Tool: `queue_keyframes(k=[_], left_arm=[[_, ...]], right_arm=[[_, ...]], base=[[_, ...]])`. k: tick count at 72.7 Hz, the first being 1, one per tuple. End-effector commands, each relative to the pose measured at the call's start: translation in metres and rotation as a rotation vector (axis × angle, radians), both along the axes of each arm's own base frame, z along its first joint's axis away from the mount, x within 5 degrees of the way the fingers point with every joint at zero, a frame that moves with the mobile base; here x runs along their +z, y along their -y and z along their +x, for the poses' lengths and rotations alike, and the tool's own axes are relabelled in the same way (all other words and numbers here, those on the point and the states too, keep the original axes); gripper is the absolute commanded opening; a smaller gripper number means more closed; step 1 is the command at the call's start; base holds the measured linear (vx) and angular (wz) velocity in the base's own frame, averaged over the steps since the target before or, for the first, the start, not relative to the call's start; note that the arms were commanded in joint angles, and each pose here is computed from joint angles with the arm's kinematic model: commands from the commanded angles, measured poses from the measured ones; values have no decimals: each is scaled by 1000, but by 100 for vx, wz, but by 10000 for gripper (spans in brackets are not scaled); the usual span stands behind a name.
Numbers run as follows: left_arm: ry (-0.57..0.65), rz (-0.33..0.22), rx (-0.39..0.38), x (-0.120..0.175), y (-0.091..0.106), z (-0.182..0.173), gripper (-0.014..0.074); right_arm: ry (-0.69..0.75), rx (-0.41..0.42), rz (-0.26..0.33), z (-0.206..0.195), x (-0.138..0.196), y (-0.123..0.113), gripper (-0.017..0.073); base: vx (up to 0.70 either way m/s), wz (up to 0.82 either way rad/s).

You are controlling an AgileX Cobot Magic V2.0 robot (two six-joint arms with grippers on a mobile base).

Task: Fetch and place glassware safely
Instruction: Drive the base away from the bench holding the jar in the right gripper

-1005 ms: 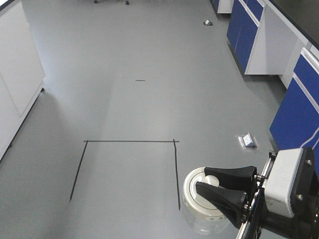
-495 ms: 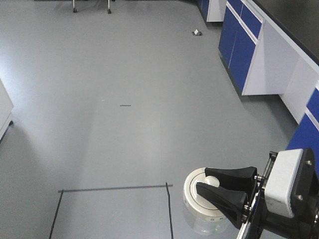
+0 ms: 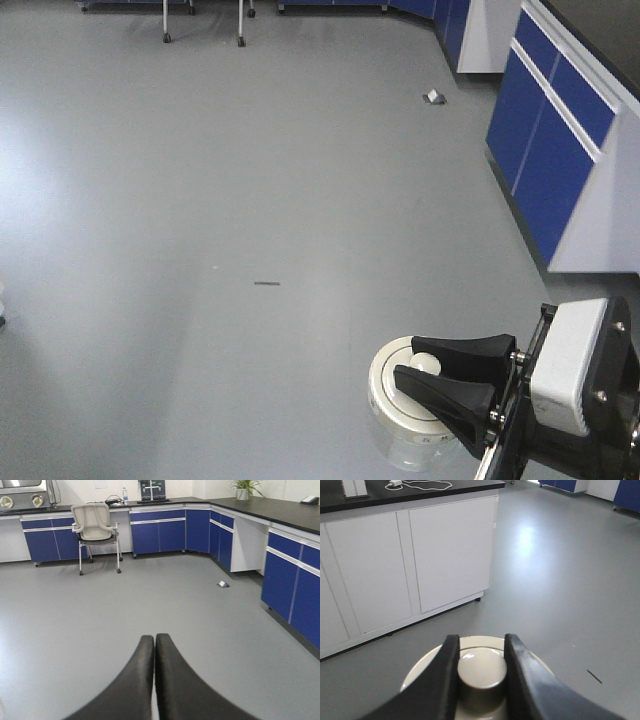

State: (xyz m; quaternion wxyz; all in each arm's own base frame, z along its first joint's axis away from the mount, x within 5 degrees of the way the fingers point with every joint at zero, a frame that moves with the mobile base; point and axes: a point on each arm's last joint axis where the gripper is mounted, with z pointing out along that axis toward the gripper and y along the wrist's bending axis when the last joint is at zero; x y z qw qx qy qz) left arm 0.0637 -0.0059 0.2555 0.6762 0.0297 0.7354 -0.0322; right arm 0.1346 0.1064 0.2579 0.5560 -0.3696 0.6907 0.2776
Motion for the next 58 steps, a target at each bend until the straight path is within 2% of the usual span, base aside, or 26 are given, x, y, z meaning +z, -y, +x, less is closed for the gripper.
queue_keyframes(k=[1, 58], left_arm=[[87, -16, -5, 15, 0, 0, -7], [88, -15, -5, 15, 0, 0, -7]], right_arm=[[35, 17, 69, 1, 16, -2, -1], [30, 15, 65, 2, 15, -3, -1]], base=[[70, 13], [73, -3]])
